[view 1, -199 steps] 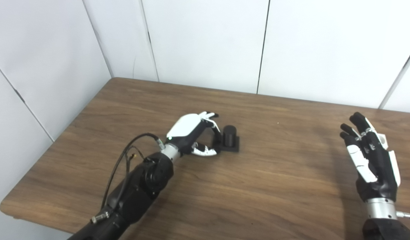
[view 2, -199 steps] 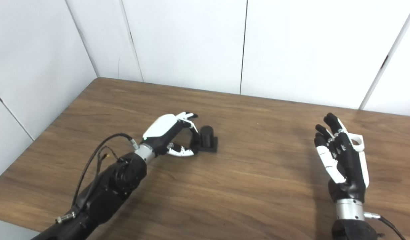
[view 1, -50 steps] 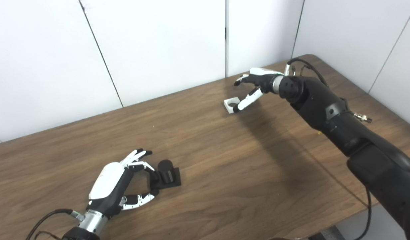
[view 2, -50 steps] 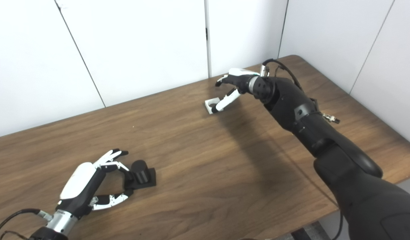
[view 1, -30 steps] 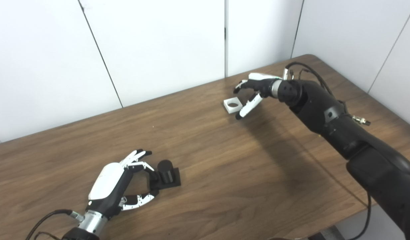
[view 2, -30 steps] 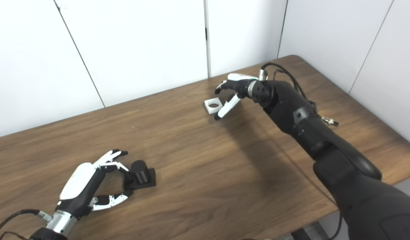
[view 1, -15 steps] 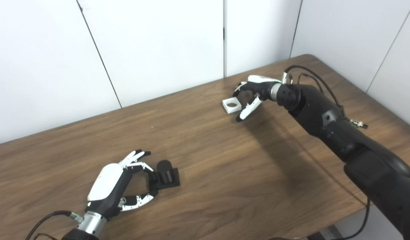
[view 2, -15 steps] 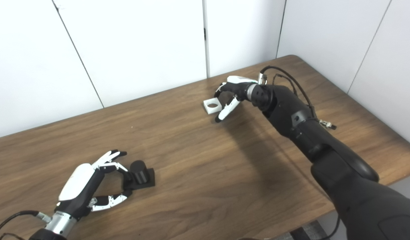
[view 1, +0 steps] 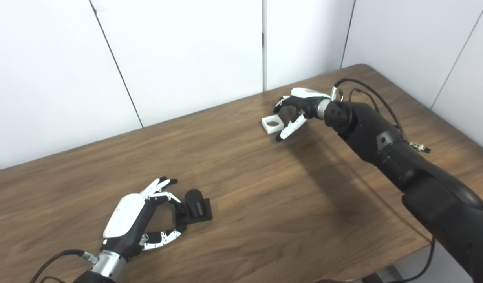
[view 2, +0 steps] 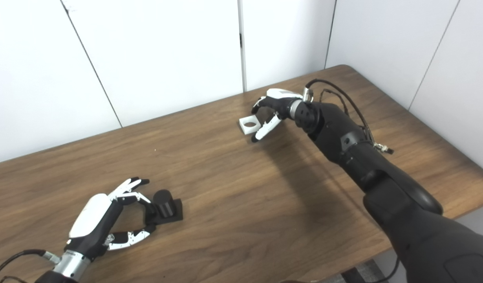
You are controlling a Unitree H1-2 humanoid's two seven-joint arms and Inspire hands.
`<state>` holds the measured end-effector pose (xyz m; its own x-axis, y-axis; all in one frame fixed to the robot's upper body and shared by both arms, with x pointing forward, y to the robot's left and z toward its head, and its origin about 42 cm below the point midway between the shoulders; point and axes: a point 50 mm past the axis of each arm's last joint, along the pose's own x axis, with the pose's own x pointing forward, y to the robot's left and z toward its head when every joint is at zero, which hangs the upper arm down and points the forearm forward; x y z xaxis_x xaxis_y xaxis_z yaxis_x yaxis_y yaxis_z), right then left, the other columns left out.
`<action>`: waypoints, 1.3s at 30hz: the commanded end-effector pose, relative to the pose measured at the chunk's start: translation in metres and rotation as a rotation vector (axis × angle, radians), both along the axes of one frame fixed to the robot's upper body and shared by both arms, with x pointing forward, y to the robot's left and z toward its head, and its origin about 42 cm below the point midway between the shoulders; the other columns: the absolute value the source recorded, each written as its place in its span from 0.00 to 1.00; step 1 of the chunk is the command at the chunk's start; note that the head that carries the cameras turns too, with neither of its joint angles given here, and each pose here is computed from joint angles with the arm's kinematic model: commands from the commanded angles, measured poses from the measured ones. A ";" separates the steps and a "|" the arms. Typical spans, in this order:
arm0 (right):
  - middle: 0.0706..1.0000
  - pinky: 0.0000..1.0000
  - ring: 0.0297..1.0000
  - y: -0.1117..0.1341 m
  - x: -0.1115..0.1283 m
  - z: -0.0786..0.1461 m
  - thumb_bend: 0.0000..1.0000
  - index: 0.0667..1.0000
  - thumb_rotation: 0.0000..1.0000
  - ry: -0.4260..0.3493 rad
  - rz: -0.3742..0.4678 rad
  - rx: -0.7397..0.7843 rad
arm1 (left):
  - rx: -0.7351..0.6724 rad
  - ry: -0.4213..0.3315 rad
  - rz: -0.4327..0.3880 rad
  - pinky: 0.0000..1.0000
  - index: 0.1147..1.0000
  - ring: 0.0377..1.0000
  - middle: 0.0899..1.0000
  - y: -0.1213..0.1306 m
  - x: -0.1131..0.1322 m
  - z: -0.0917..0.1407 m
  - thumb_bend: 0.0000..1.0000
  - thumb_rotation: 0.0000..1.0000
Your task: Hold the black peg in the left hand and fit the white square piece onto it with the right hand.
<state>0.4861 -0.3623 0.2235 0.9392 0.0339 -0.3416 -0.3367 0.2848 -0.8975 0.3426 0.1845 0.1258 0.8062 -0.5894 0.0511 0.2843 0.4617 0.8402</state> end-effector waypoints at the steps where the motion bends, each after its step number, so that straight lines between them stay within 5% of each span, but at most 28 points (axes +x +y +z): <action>1: 0.98 0.89 0.97 0.007 0.011 0.017 0.74 0.80 0.40 -0.035 0.019 0.000 | 0.181 0.185 0.010 0.90 0.43 0.96 0.89 0.016 -0.026 -0.046 0.52 0.08; 36: 0.91 0.81 0.91 0.018 0.013 -0.003 0.69 0.63 0.26 -0.060 0.053 0.015 | 0.180 0.191 0.019 0.90 0.43 0.96 0.90 0.015 -0.030 -0.041 0.52 0.08; 39: 0.89 0.81 0.91 0.018 0.012 -0.006 0.53 0.48 0.16 -0.076 0.056 0.031 | 0.176 0.190 0.018 0.90 0.43 0.96 0.90 0.015 -0.030 -0.042 0.52 0.08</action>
